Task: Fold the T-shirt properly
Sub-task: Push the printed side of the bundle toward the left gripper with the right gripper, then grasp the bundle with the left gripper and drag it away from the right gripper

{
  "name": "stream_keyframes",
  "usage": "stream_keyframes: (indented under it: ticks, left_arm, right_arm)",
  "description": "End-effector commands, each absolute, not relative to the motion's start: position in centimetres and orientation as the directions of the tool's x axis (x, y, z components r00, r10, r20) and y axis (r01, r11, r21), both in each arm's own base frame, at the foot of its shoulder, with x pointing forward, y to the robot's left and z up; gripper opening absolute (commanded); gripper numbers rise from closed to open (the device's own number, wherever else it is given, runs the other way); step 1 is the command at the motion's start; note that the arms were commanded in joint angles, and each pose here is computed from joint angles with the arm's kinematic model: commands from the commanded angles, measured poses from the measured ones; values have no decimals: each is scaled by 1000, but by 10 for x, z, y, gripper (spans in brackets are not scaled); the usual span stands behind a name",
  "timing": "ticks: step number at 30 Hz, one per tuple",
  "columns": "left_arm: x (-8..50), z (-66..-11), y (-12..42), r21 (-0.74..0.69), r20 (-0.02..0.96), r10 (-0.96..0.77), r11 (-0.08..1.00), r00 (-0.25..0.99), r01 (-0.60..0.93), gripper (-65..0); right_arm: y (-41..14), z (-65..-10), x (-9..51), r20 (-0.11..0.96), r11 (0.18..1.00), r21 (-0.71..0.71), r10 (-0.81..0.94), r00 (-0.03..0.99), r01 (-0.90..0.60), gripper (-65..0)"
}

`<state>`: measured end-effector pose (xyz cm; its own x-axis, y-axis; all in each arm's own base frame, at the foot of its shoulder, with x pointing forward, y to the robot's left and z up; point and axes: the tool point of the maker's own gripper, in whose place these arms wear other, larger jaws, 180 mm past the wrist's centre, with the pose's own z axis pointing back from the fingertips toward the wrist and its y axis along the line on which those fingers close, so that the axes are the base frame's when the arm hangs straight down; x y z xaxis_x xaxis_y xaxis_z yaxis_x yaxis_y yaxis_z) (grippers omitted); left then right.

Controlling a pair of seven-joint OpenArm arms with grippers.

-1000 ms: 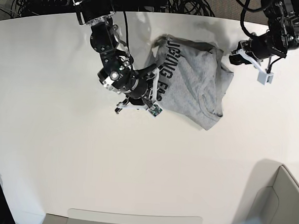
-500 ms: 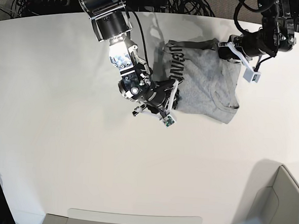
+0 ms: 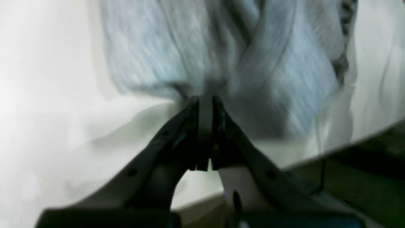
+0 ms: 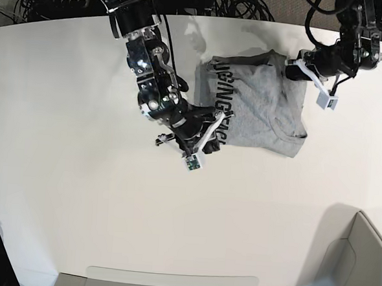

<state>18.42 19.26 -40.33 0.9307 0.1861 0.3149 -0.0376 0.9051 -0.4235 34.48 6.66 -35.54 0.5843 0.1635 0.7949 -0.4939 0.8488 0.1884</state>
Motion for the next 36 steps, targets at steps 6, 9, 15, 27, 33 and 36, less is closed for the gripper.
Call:
stream_keyframes:
  ticks: [6,9,15,27,33,36]
  left_arm:
    - [228,-418,217,-460,307,292,879,906,-127,-650]
    - [258,-415,228,-448,334,310,883,890,-139,-650]
    - [339,-396,219,-469,410,350,873,842,-135,-650]
    - [403,-299,176,-371,716,200,921,669,122,-650]
    - [327,-325,108,-325,697,14,897,717,299,-650]
    - [297,-350,78,-351,639,-55,867,768,354,-650]
  right_arm:
    - [13,-344,318,748,857,61,300,592,-512,-555]
    - [-12,-353,296,709,856,16,355,610,-517,-555]
    - [-43,-368,257,652,844,-29,422,629,-536,-555]
    - [-98,-368,265,645,921,-53,326,691,-385,-555]
    - [-147,-357,282,672,969,-81,226,706,-233,-555]
    - [-158,-357,282,668,974,-90,215,713,-209,-555]
